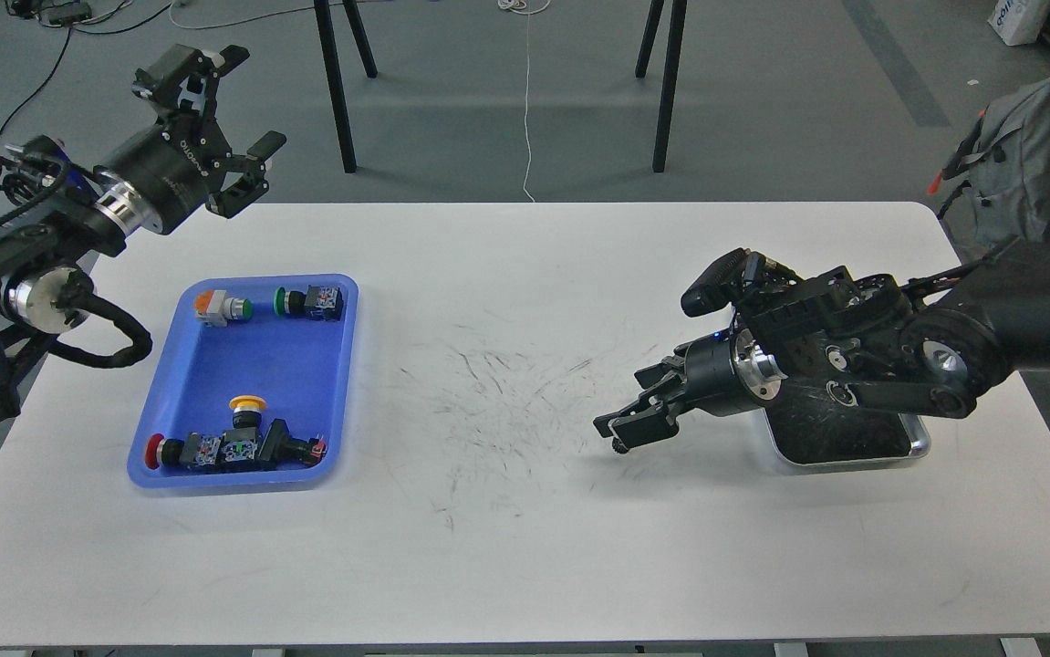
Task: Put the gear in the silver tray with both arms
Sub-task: 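Lower the right gripper onto the black gear and grasp it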
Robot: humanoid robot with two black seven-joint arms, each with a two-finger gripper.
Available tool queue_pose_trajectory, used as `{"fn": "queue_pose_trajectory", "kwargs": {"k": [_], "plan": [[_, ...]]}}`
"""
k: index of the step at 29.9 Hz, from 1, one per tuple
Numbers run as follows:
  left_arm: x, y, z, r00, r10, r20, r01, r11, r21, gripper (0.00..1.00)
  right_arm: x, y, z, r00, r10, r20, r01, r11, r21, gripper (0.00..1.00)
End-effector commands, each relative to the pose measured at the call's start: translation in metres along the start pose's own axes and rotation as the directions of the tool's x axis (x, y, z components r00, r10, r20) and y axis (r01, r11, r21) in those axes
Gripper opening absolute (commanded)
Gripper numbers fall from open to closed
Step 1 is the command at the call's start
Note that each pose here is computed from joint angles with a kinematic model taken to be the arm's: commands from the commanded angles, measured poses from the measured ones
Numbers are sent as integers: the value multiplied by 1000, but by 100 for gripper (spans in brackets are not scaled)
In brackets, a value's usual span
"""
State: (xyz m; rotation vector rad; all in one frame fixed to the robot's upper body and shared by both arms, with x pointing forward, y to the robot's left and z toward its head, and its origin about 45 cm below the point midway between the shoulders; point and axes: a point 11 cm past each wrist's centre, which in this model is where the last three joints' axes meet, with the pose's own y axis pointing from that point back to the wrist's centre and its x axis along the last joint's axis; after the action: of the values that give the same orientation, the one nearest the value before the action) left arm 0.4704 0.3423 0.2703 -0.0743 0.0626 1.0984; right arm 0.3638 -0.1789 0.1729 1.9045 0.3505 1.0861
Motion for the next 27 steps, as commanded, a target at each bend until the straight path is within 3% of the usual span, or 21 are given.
{"fn": "queue_pose_trajectory", "kwargs": {"k": [1,17,23,27], "plan": [[1,0,1,1000,4,-5,-4,1000,-6,100,-3,-2,1,996,-55,-63,54,998,-15,95],[1,0,1,999,17,-36,-19,999,-37,100,2,-41,-20,942,-189,-278,191,981,-21,85],[2,1,0,999,21,-39,-22,999,-35,100,2,-45,-14,936,-198,-291,193,980,-44,75],[3,2,-1,999,24,-39,-26,999,-34,100,1,-42,-7,933,-210,-293,200,978,-67,75]]}}
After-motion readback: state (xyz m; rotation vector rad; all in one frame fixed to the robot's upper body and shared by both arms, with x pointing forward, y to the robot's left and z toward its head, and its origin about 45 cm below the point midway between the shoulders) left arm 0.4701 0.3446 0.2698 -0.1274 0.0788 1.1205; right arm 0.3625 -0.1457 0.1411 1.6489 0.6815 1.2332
